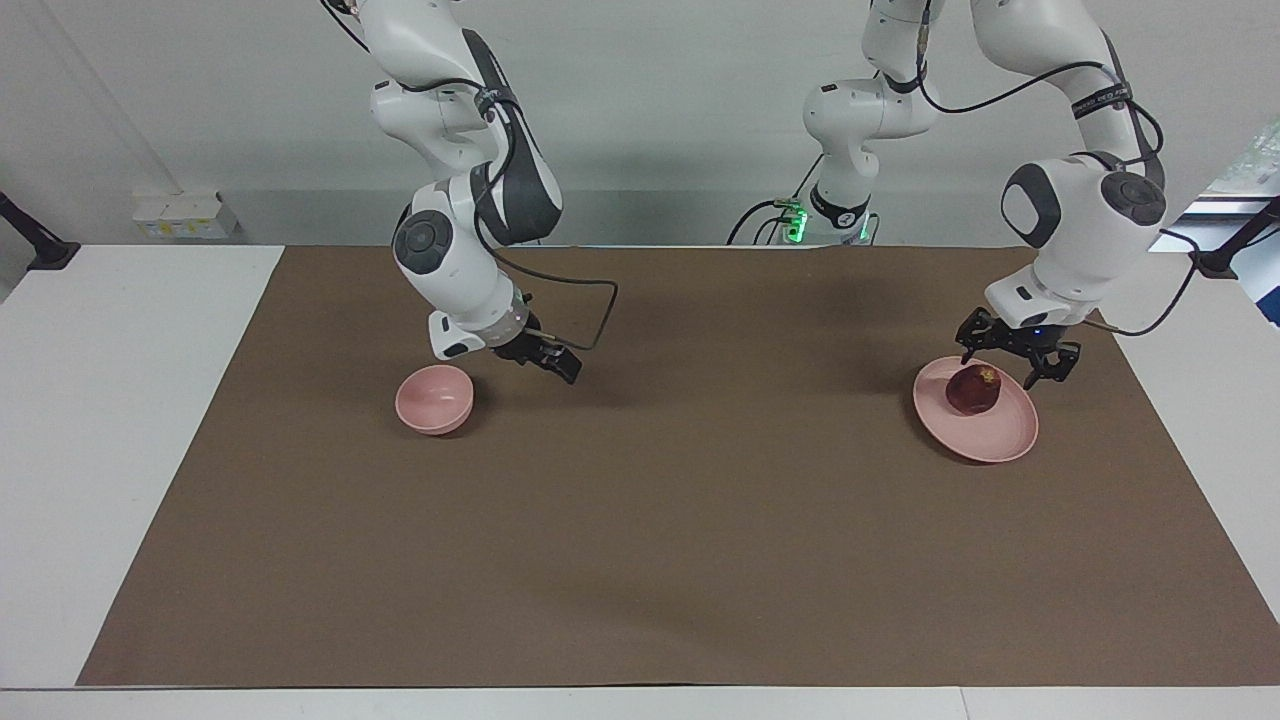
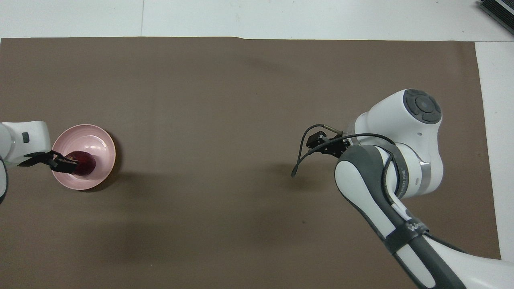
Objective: Move apple from plate to bowl
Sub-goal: 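Grasp the apple with the left gripper while the right gripper moves inward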
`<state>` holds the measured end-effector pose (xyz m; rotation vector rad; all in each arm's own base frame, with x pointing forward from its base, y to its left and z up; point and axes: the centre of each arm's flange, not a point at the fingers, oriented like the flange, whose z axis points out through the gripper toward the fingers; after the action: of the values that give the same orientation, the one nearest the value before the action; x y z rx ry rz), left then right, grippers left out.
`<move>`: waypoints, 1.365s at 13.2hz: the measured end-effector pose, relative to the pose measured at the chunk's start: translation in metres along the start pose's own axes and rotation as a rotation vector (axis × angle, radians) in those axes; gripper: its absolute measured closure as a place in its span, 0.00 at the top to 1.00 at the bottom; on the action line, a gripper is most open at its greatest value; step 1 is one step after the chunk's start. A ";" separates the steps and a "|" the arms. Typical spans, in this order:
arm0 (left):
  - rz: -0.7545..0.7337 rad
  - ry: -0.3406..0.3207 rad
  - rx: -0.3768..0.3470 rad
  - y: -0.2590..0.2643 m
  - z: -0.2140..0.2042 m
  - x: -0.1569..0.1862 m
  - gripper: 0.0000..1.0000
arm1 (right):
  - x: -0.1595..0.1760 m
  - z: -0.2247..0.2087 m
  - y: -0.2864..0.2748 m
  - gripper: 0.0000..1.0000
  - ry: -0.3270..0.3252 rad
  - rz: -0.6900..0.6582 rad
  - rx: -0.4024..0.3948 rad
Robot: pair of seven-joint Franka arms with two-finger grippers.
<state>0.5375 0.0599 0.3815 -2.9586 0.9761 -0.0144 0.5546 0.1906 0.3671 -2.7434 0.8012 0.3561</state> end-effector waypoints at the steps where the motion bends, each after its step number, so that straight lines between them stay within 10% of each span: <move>1: 0.011 -0.007 -0.005 -0.002 0.008 -0.003 1.00 | -0.003 0.007 -0.005 1.00 -0.025 0.036 0.032; 18: 0.068 -0.009 -0.005 0.002 0.049 -0.004 1.00 | -0.058 0.052 -0.064 1.00 -0.241 0.373 0.321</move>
<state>0.5338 0.0617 0.3324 -2.9250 1.0772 0.0034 0.5343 0.2869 0.3477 -2.2009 1.1854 0.5636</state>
